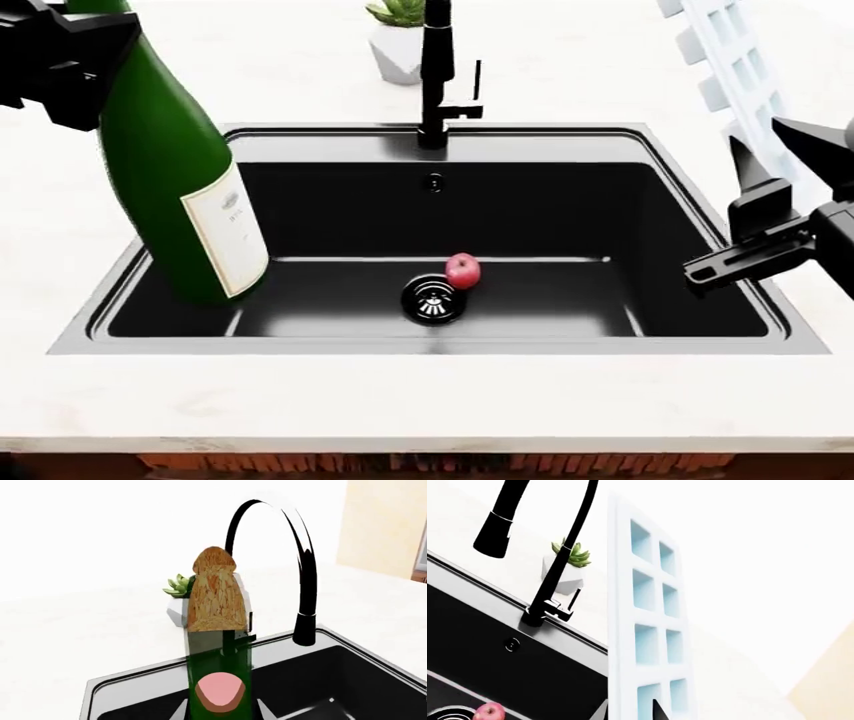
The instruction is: Pick the ice cube tray and bottle and place them in the sink. Then turn on the water.
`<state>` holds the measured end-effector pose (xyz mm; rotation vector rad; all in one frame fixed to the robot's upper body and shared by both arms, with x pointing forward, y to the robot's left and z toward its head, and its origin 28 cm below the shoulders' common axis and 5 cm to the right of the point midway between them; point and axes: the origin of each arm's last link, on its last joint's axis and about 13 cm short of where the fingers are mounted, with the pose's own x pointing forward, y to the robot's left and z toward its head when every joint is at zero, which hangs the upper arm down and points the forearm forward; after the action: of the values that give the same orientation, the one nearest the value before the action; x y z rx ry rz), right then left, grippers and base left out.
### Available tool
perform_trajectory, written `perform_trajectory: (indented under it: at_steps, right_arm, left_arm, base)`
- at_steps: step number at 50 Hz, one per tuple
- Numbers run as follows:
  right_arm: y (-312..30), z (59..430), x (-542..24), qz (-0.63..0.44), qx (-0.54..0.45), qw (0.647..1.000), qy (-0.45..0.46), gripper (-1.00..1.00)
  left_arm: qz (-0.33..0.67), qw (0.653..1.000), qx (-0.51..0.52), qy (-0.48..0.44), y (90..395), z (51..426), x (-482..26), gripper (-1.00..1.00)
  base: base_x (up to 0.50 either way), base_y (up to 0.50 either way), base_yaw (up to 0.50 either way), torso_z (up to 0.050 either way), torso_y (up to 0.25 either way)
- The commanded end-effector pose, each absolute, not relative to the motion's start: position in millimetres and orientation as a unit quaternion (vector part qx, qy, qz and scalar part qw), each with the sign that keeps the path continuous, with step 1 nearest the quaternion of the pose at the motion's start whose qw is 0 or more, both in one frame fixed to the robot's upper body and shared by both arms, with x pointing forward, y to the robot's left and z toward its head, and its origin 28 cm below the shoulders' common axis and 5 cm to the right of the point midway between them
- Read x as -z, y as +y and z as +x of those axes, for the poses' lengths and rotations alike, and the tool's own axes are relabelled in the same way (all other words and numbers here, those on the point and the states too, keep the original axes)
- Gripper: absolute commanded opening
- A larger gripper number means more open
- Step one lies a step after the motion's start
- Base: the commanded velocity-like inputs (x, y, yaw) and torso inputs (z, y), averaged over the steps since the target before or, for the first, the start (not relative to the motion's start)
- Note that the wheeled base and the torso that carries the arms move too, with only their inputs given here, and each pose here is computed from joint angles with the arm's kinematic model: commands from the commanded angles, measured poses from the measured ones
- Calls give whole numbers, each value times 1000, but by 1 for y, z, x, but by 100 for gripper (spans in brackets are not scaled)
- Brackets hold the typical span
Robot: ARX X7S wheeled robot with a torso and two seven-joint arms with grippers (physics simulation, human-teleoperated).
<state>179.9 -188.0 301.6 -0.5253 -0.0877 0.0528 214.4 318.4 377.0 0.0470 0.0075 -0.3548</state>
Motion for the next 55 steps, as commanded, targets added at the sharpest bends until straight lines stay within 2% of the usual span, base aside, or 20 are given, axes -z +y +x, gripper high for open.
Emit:
perform_trajectory:
  at_steps: [1,6,21,55]
  right_arm:
    - [-189,179,-301,-261,-21,964,-47,-100]
    - [-190,179,-300,-259,-19,965,-47,-100]
    - [-192,178,-299,-247,-10,968,-49,-100]
    - [-191,179,-297,-245,-14,968,-48,-100]
  left_arm:
    - [22,985,170,-6,319,214,-380,-100]
    - [21,985,171,-5,319,215,-378,-100]
    - [21,985,172,-5,318,215,-378,-100]
    - [21,984,175,-4,317,215,-378,-100]
  base:
    - [20,500,0,0,0]
    - [18,500,0,0,2]
    - [15,0,0,0,1]
    - [357,0,0,0,2]
